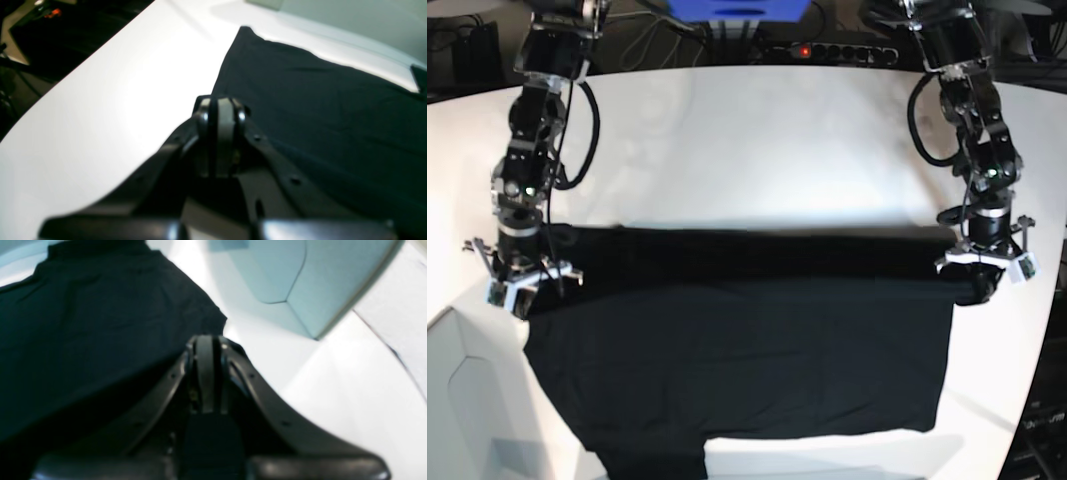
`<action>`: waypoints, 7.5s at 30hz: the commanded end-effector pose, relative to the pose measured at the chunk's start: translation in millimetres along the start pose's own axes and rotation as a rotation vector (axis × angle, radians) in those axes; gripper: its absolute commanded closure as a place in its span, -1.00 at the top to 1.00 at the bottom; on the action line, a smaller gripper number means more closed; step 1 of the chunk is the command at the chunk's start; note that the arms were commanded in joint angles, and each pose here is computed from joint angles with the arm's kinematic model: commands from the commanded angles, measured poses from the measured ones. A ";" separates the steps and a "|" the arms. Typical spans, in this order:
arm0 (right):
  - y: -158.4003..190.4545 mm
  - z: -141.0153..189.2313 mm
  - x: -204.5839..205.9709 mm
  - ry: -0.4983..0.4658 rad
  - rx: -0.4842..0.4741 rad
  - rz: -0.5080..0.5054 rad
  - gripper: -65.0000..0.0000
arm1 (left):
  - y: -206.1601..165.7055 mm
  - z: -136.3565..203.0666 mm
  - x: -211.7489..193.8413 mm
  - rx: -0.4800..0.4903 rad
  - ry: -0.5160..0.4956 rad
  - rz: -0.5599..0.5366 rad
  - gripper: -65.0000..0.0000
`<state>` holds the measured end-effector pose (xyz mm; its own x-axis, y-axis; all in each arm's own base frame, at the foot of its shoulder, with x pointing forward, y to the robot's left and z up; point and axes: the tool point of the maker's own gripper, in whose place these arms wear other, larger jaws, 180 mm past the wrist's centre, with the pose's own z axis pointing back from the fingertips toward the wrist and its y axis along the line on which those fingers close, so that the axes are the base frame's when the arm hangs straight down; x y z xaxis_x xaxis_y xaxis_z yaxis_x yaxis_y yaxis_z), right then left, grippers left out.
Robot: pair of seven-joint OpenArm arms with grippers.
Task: Fold the T-shirt properly
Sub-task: 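Lift the shirt edge with both grippers and pull it toward the hem, then drag the held edge back toward the robot with both grippers, then release the edge and move both grippers to the shirt's side corners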
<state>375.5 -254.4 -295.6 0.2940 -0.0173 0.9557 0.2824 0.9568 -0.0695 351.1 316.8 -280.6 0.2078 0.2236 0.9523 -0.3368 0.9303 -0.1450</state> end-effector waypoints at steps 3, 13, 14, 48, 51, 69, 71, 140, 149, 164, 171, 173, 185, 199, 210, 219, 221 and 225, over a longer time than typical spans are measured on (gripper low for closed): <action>1.5 -21.5 26.4 -0.059 -0.003 -0.013 -1.00 | 3.7 -12.5 15.8 0.013 -0.044 0.011 -1.00; 13.7 -81.2 27.3 0.019 0.008 -0.062 -1.00 | 8.6 -41.7 4.5 0.039 0.002 0.067 -1.00; 15.2 -85.2 26.8 0.028 0.010 -0.066 -1.00 | 8.6 -43.6 4.5 0.041 0.004 0.070 -1.00; 44.5 -94.0 9.6 0.173 0.086 0.052 -0.42 | -2.6 -52.5 -7.0 0.010 0.050 0.018 0.05; 43.7 -88.4 12.5 0.149 0.087 0.057 -0.42 | 19.4 -42.2 -29.8 0.054 0.092 0.034 0.05; 32.2 -29.1 -5.0 -0.031 0.103 0.107 0.06 | 49.1 -40.7 -87.2 0.127 0.194 0.061 0.05; 21.1 -27.0 -9.8 -0.021 0.082 0.108 0.06 | 45.7 -44.1 -88.7 0.121 0.200 0.063 0.05; -87.3 29.1 -24.3 0.034 0.127 0.287 -1.00 | 42.3 43.5 -26.6 0.097 0.011 -0.013 -1.00; -52.5 -13.5 44.7 -0.019 0.164 0.314 -1.00 | 29.5 12.5 12.9 0.086 0.013 0.072 -1.00; -58.7 1.2 -8.4 0.155 0.165 0.332 -1.00 | 50.3 25.7 -16.3 0.132 0.115 0.068 -1.00; -81.2 34.6 -33.1 0.197 0.103 0.301 -1.00 | 64.0 45.3 -46.7 0.164 0.189 0.056 -1.00; -82.1 48.8 -46.4 0.224 0.100 0.300 -1.00 | 64.8 51.2 -57.9 0.170 0.214 0.063 -1.00; -92.0 105.2 -118.1 0.413 0.111 0.314 -1.00 | 81.7 93.0 -110.4 0.216 0.351 0.049 -1.00; -140.0 150.7 -150.3 0.534 0.001 0.302 -1.00 | 89.3 147.4 -133.4 0.237 0.440 -0.004 -1.00; -144.8 157.7 -156.4 0.558 -0.003 0.309 -1.00 | 92.7 187.7 -150.9 0.259 0.515 -0.020 -1.00; -132.9 165.1 -164.1 0.588 0.086 0.339 -0.76 | 101.2 195.3 -153.4 0.263 0.546 -0.054 -1.00; -132.5 165.2 -163.6 0.585 0.088 0.341 -0.51 | 103.4 195.0 -152.2 0.260 0.550 -0.067 -1.00; -131.8 164.9 -161.6 0.579 0.090 0.343 -0.05 | 104.6 196.3 -151.5 0.263 0.550 -0.070 -1.00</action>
<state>134.9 -327.4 -404.4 0.8221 0.1324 0.5538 0.0327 0.9600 -0.2780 103.6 317.4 -395.6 0.6673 0.3692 0.6468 -0.5084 0.8605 0.0333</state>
